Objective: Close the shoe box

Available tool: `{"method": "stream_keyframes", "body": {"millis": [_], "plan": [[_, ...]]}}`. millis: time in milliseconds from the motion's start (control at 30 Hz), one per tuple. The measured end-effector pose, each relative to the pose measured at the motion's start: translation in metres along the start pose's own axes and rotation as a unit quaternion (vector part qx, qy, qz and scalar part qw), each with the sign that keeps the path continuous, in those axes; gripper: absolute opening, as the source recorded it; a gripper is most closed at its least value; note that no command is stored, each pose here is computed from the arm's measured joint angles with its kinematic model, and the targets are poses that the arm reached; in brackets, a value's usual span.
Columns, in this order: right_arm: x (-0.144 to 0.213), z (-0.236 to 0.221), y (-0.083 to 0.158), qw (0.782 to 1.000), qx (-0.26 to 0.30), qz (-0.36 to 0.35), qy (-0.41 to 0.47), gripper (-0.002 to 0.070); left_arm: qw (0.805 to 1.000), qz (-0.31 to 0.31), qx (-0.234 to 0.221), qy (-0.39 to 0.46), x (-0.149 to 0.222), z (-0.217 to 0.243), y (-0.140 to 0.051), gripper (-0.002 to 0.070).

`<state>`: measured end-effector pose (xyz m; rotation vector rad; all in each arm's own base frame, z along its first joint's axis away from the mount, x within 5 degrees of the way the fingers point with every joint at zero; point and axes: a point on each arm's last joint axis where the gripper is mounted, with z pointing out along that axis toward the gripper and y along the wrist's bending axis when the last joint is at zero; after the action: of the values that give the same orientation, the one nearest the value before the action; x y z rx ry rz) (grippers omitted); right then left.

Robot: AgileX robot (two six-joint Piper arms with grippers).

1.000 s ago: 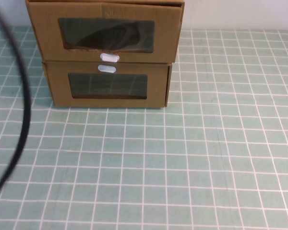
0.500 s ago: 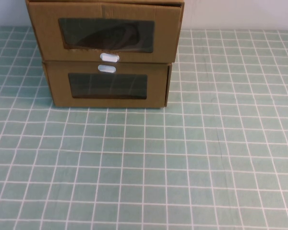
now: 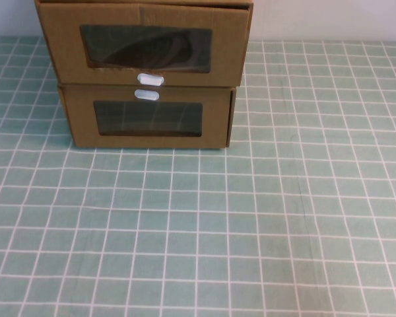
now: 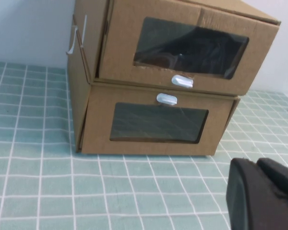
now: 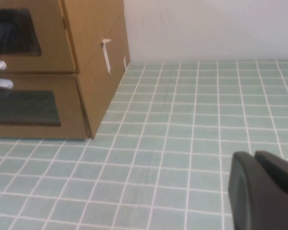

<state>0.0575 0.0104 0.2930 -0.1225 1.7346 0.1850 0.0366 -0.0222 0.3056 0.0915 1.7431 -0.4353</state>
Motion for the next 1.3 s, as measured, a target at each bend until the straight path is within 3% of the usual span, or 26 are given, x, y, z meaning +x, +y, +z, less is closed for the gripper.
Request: {"method": "stream_keyframes", "body": {"millis": [300,833,933,1200,1300], "plan": [[0.039,0.002,-0.002,1.0,0.002,0.0,0.029,-0.0014,1.0,-0.001,-0.001,-0.019,-0.003,0.0,0.0,-0.0005],[0.051,0.005,-0.003,0.998,0.004,0.001,0.055,-0.0014,1.0,-0.002,-0.003,-0.02,-0.001,0.002,0.002,-0.0005],[0.051,0.005,-0.003,0.998,0.004,0.001,0.056,-0.0014,1.0,0.002,-0.012,-0.011,0.01,0.007,0.006,-0.0005],[0.051,0.005,-0.003,0.998,0.004,0.001,0.057,-0.0014,0.992,0.099,-0.083,0.009,0.071,0.015,0.034,-0.0005],[0.051,0.005,-0.003,0.998,0.004,0.001,0.057,-0.0014,0.99,0.1,-0.096,0.032,0.097,0.023,0.043,-0.0005]]}}
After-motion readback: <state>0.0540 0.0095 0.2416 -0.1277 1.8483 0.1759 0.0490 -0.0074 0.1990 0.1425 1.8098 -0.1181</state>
